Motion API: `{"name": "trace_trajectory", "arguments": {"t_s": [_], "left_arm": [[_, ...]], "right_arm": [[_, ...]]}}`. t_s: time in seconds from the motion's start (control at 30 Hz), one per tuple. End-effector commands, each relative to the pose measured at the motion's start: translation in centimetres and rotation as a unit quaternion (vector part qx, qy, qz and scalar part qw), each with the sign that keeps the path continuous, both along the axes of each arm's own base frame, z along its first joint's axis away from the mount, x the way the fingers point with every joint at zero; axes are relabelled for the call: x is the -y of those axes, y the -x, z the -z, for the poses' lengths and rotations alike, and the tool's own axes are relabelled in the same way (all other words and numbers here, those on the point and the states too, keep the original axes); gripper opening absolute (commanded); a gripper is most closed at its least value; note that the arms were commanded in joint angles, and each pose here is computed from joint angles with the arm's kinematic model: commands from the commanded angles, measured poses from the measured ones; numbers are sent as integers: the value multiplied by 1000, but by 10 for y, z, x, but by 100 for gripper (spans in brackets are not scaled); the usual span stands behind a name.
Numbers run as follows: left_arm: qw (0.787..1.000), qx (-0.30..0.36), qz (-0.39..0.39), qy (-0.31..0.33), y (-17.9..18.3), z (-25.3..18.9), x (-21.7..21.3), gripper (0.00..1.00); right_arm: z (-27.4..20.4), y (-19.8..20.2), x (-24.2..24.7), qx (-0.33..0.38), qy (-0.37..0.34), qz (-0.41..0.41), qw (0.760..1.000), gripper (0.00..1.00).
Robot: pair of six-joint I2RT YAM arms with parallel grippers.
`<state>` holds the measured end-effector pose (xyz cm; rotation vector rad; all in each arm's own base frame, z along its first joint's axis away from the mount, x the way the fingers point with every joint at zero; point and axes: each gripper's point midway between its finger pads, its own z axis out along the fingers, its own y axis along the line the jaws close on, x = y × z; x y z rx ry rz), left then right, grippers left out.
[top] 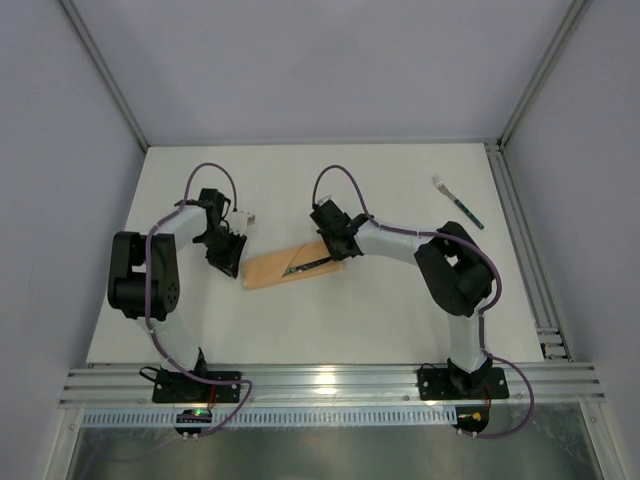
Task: Fold the napkin into a case and place the utensils inside
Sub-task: Stuff the knife into the folded napkin.
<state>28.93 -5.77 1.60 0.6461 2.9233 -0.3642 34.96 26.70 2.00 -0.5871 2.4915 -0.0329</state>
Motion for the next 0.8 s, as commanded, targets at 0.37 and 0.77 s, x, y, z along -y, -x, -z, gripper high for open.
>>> {"name": "trace_trajectory", "arguments": {"t_s": [0.37, 0.77], "left_arm": [[998, -44, -13, 32, 12, 18, 13, 13], [998, -36, -4, 44, 20, 14, 12, 12]], "right_arm": [[9, 30, -10, -21, -67, 114, 991, 11], [-2, 30, -26, 2, -63, 81, 995, 13]]}}
